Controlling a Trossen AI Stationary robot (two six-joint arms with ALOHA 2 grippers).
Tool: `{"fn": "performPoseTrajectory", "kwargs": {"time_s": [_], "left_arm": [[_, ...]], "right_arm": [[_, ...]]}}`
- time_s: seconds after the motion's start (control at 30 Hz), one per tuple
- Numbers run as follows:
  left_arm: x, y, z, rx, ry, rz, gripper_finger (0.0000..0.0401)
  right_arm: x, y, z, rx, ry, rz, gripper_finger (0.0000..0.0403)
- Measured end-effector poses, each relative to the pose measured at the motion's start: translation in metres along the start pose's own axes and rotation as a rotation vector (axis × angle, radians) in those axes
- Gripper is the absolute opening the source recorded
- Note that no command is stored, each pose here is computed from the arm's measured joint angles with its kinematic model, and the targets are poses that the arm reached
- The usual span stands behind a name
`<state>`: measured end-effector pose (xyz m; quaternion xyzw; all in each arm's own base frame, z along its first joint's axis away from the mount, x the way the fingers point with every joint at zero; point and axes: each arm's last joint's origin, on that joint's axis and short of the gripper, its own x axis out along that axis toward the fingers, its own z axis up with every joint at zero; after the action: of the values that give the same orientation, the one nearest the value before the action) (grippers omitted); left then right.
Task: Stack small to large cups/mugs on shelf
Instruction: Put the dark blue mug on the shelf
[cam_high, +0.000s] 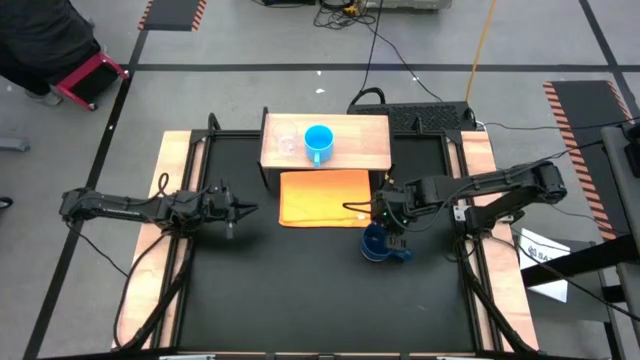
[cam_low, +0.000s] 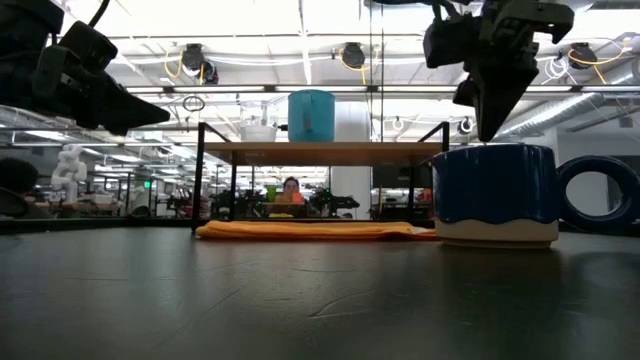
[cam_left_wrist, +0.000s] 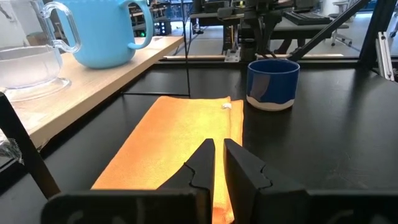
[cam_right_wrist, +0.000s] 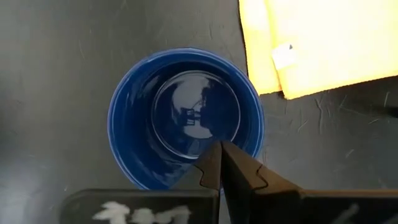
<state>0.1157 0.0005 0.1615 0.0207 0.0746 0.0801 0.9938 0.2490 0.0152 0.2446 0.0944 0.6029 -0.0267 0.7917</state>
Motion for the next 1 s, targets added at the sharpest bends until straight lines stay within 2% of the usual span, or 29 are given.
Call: {"fn": "performPoseTrajectory", "kwargs": {"time_s": [0.23,0.53,1.0], "left_arm": [[0.0,0.0,-0.0001,0.0,0.001,0.0,0.0037],[0.0,0.0,-0.0016,0.003,0.016,0.0,0.0037],[0.0,0.0,-0.0023,0.005,0.024,-0.001,0.0037]], "right_arm": [[-0.0002,0.0002,0.0004,0.013,-0.004,0.006,0.0],[-0.0004,0.0034,0.0039,0.0,-0.029,0.091,0.0008],[-0.0003,0.0036,0.0046,-0.008,-0.037,0.095,0.0111]]}}
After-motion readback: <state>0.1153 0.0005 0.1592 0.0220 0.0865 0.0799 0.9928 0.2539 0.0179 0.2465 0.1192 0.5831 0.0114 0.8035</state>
